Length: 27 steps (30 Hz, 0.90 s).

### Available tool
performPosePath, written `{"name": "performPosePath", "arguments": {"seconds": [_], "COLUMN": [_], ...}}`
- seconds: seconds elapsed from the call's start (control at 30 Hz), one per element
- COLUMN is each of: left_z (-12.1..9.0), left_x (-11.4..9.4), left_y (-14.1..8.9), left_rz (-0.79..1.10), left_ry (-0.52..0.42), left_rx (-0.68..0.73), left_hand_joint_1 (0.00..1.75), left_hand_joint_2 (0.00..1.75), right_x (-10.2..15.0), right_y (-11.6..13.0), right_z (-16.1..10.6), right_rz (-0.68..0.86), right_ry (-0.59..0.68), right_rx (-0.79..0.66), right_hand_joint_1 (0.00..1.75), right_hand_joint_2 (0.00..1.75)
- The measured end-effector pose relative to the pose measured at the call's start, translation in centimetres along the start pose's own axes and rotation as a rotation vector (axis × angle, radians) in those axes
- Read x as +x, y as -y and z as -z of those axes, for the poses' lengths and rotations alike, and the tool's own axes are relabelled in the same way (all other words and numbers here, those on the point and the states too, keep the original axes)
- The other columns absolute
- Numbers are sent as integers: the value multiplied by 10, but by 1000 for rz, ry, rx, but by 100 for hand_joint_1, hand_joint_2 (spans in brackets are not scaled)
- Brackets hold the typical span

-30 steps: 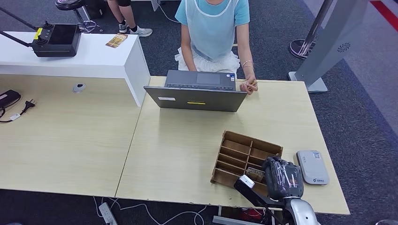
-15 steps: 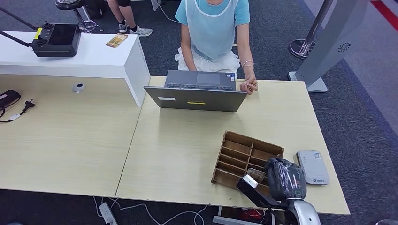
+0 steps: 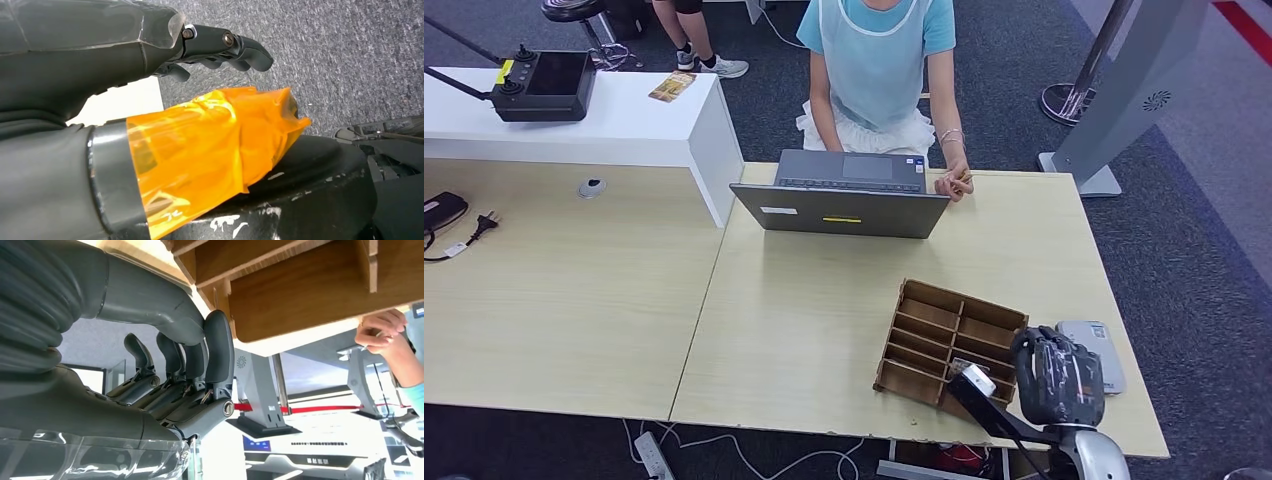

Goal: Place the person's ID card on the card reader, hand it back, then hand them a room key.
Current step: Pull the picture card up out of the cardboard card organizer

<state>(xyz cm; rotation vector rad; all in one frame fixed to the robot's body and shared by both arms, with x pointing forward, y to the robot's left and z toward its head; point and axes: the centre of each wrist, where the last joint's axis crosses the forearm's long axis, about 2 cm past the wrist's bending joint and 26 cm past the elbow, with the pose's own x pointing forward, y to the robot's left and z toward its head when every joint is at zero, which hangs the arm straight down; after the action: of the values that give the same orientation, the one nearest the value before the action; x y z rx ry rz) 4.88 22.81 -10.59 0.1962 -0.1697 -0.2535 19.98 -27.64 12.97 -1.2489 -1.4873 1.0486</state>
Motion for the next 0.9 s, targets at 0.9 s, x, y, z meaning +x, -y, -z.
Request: {"name": "performPosePath", "arguments": {"seconds": [0.9], "left_z": [0], "left_x": [0], "left_y": [0], "left_rz": [-6], "left_ry": [-2], "left_rx": [3], "left_hand_joint_1": [0], "left_hand_joint_2": [0], "right_x": [9], "right_y": [1], "right_z": [-3], "right_rz": [8], "right_ry": [57], "right_rx": [5], "right_hand_joint_1": [97], "right_hand_joint_2": [175]}}
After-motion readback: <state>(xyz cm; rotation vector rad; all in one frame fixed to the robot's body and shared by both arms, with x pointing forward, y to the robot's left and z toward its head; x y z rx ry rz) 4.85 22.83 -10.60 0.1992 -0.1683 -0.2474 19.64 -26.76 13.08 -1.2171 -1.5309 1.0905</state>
